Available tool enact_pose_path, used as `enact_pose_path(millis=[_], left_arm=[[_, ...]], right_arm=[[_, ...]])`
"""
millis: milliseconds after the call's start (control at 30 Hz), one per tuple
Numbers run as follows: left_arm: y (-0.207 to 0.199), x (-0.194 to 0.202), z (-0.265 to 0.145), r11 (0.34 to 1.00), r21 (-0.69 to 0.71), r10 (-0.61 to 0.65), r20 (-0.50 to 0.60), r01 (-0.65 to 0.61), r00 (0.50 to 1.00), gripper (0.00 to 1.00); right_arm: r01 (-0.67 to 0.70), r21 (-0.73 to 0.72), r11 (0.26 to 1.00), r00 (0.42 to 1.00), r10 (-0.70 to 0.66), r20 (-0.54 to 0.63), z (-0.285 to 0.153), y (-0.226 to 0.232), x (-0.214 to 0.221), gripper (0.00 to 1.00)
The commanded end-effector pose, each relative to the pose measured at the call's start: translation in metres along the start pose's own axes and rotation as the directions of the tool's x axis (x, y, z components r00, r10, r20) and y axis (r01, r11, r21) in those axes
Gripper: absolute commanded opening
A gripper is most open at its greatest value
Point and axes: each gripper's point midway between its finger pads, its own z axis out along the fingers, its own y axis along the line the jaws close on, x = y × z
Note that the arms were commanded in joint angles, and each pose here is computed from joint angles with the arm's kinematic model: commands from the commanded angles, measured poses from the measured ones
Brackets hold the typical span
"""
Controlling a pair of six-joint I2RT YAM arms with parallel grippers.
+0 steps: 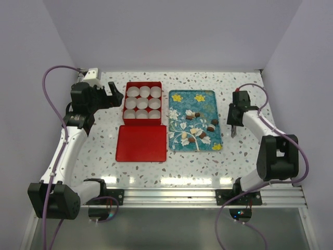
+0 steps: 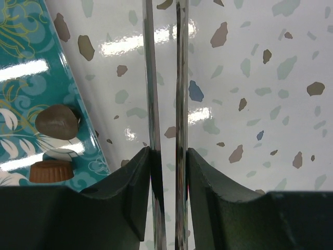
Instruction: Pack the chocolate
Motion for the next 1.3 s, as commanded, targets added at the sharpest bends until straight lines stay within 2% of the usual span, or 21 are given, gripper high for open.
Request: enact_pose_path(millis=[0, 500, 667, 900, 1267], left_arm=[[-0.004, -0.015, -0.002, 1.000, 0.017, 0.008, 0.056, -0.009, 0.998, 1.00], [-0.006, -0.020, -0.002, 1.000, 0.027, 0.007, 0.069, -0.009, 0.998, 1.00], [-0.004, -0.018, 0.000, 1.000, 0.017, 0.007, 0.062, -0.008, 0.998, 1.00], [-0.003, -0.016, 0.002, 1.000, 0.016, -0.002, 0.053, 0.001, 0.999, 1.00], [-0.003, -0.014, 0.001, 1.000, 0.016, -0.001, 0.044, 0.000, 0.999, 1.00]], right_arm=[[-0.023, 0.005, 1.000, 0.993, 0.023, 0.114, -0.023, -0.005, -0.031, 0.35], [-0.030, -0.070, 0.997, 0.969, 0.046, 0.242, -0.090, -0.004, -0.078, 0.33], [0.023, -0.166, 0.986, 0.961, 0.024, 0.276, -0.114, 0.013, -0.084, 0.33], [0.150, -0.336, 0.930, 0.959, -0.053, 0.279, -0.144, 0.059, -0.066, 0.33], [0.308, -0.471, 0.827, 0.945, -0.207, 0.254, -0.165, 0.117, -0.019, 0.33]])
